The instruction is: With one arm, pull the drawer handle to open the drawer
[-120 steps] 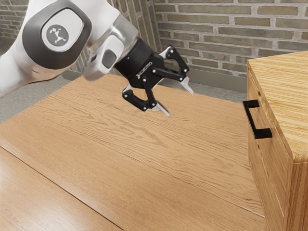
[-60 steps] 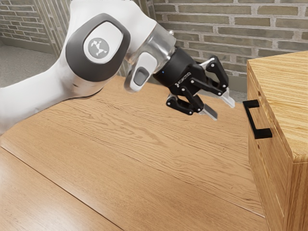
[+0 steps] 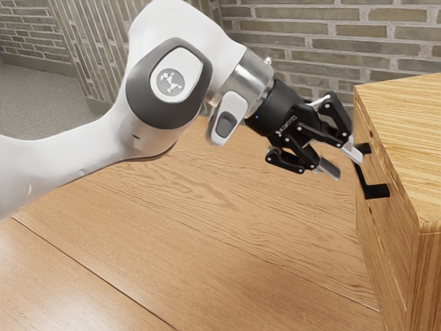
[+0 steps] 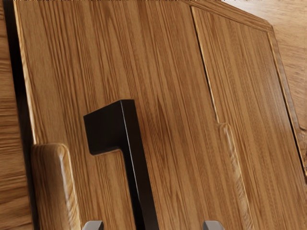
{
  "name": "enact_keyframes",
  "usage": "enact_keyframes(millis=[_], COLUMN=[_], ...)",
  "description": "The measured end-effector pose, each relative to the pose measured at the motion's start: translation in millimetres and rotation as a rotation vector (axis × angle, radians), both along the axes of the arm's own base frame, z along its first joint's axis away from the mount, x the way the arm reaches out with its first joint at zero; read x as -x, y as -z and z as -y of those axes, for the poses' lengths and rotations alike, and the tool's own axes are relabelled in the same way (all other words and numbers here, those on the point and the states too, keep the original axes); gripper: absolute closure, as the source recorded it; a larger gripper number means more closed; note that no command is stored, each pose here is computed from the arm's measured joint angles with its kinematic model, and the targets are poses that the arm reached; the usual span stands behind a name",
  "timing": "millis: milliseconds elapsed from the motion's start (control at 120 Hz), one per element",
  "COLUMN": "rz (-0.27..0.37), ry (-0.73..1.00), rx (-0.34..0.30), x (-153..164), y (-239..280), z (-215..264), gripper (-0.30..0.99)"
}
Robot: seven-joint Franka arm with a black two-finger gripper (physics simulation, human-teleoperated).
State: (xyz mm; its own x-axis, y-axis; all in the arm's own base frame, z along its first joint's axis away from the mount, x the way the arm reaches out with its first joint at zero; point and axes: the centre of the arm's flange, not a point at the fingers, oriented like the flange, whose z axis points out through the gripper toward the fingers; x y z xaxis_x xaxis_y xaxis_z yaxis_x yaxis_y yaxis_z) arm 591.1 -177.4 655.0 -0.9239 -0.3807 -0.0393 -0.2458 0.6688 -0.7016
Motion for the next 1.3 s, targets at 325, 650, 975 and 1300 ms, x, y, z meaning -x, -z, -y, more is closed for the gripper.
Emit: enact_keyframes(millis=[325, 650, 975, 1300], rz=[0.004, -0.006, -0.011, -0.016], ry=[0.051, 0.026, -0.064, -0.066], rx=[-0.004, -0.015, -0.013, -0.015], x=[6.3, 25.4, 57.9, 90.7], y=[8.2, 10.1, 8.7, 9.2], z=[20.5, 0.2, -62.1, -69.7], gripper=[0.56, 0.76, 0.79, 0.79])
